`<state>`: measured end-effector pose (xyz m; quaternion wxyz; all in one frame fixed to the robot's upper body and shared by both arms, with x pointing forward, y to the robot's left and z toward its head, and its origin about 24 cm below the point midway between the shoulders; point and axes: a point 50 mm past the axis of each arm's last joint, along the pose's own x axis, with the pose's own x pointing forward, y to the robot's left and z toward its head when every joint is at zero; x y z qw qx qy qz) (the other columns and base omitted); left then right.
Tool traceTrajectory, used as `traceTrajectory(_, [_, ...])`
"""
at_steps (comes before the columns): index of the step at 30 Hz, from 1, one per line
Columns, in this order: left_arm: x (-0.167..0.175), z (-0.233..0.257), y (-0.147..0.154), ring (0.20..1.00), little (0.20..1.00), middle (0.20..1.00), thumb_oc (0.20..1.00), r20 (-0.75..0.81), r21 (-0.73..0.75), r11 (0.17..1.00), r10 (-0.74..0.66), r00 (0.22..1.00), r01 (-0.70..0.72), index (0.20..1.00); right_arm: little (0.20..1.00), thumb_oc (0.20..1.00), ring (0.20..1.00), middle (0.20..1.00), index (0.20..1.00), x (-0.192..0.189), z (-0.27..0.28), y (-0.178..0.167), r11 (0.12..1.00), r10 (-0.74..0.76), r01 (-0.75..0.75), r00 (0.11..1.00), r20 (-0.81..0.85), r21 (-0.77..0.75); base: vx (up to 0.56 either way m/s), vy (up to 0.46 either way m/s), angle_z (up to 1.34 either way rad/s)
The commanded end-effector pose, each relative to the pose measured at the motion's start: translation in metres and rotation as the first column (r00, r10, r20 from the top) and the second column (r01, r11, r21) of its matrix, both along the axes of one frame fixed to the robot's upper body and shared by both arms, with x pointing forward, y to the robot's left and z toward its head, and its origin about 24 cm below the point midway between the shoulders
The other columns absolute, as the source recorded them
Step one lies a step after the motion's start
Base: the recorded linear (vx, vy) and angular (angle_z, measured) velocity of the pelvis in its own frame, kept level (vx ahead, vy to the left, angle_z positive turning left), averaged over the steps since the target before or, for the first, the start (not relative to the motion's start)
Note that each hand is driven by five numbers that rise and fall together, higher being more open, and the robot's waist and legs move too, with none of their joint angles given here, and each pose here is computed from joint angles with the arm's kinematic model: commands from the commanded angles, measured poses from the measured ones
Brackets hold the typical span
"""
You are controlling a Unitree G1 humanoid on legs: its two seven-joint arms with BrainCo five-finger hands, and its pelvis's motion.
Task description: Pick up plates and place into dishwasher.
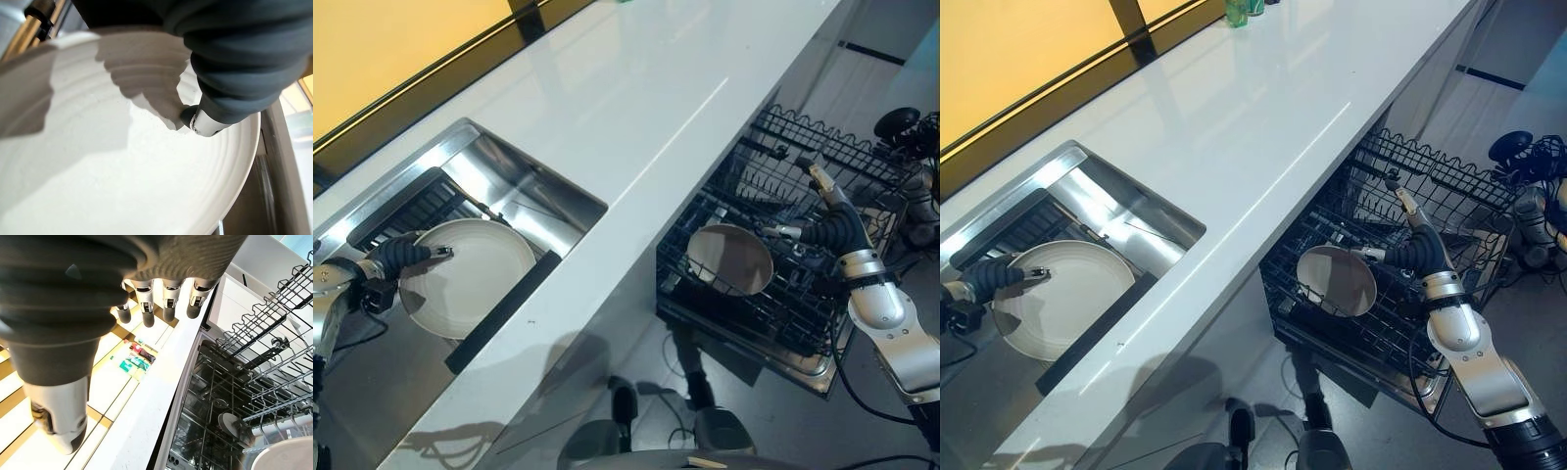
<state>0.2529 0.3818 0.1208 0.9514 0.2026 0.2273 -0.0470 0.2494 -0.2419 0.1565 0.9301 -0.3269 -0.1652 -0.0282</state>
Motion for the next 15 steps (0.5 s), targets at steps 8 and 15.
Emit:
traceTrajectory(8, [-0.017, 0.029, 0.012, 0.2, 0.2, 0.2, 0.2, 0.487, 0.225, 0.925, 0.166, 0.858, -0.306, 0.2, 1.0, 1.0, 1.0, 1.0, 1.0, -0.012, 0.021, -0.003, 0.997, -0.026, 0.016, 0.988, 0.154, 0.072, 0.0, -0.036, 0.07])
traceTrajectory(15, [-0.026, 0.065, 0.0, 0.2, 0.2, 0.2, 0.2, 0.799, 0.286, 0.782, 0.124, 0.588, -0.554, 0.2, 1.0, 1.0, 1.0, 1.0, 1.0, -0.012, 0.021, -0.001, 0.995, -0.04, 0.023, 0.984, 0.172, 0.097, -0.01, -0.05, 0.12])
